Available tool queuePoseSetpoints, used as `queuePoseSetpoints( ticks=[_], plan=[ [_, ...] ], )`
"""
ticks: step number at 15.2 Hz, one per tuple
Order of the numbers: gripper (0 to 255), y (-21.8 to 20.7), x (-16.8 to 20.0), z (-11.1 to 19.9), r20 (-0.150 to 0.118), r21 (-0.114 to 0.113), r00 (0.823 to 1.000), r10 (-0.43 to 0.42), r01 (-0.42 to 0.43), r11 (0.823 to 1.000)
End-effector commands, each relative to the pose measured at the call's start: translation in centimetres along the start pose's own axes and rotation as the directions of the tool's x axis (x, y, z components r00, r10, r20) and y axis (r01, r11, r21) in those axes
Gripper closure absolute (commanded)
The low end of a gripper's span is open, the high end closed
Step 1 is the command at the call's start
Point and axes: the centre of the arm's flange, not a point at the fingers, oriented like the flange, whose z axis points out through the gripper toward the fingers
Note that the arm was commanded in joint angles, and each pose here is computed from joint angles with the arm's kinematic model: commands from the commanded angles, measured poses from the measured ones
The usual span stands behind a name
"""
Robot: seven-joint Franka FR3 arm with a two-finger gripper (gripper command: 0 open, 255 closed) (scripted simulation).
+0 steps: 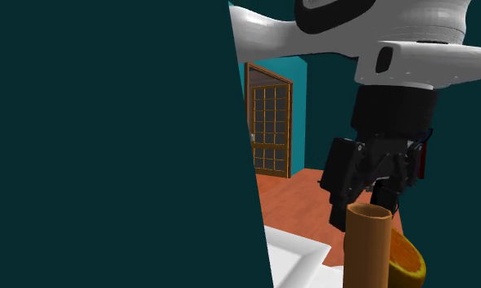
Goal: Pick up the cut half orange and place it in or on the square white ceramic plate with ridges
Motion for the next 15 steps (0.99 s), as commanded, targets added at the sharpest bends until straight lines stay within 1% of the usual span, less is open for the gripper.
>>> queuePoseSetpoints(
  ticks=[1,2,10,11,15],
  plan=[
    [0,0.09,0.08,1.01,0.000,0.000,1.000,0.000,0.000,1.000],
    [0,0.09,0.08,1.85,0.000,0.000,1.000,0.000,0.000,1.000],
    [0,0.09,0.08,1.84,0.000,0.000,1.000,0.000,0.000,1.000],
    [255,0.09,0.08,1.84,0.000,0.000,1.000,0.000,0.000,1.000],
    [255,0.09,0.09,1.84,0.000,0.000,1.000,0.000,0.000,1.000]
  ],
)
